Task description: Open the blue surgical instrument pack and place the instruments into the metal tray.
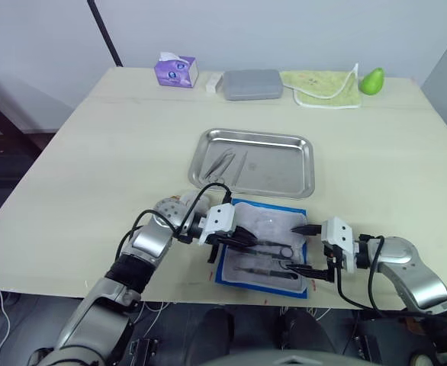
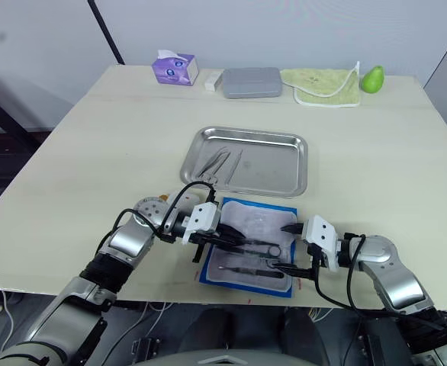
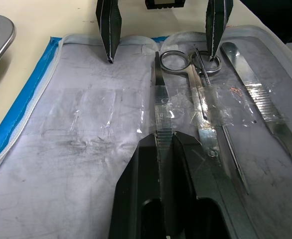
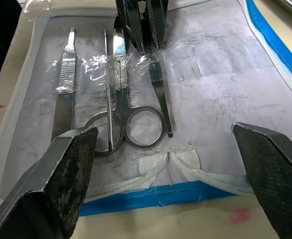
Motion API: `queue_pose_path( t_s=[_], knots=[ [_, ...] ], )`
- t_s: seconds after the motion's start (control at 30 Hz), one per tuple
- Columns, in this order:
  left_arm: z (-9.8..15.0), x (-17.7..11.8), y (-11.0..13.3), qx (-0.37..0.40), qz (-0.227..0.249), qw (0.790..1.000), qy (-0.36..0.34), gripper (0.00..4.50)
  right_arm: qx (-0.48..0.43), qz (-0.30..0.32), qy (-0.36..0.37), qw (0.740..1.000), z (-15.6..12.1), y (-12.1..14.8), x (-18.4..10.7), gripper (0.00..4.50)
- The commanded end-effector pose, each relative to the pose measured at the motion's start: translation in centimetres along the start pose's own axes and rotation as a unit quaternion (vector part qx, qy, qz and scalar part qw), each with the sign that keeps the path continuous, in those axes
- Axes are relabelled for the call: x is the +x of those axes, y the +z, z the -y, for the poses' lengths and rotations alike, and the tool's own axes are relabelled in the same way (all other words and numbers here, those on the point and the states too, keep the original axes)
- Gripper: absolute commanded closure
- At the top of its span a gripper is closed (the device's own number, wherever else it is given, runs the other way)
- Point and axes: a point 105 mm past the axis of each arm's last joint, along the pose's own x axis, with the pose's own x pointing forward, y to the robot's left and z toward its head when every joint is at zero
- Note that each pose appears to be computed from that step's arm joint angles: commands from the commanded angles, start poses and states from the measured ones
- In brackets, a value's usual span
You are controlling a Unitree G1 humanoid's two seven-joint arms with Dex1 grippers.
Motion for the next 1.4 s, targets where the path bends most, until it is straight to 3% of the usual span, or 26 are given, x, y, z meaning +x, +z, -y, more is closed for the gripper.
queue_pose_path(
  t_s=[0.03,0.53,1.4],
  knots=[
    [0.4,-0.6,-1.8,-0.028,-0.041,0.999,-0.004,4.46,0.057,-0.057,0.018,0.997,-1.2,-3.4,0.4,0.00],
    [-1.3,-1.5,1.7,-0.009,-0.059,0.998,-0.004,4.46,0.050,-0.064,0.026,0.996,-1.4,-3.4,1.6,0.00],
    [-1.8,-2.8,4.0,-0.002,-0.103,0.995,-0.003,4.46,0.052,-0.076,0.031,0.995,-1.4,-3.6,2.3,0.00]
  ],
)
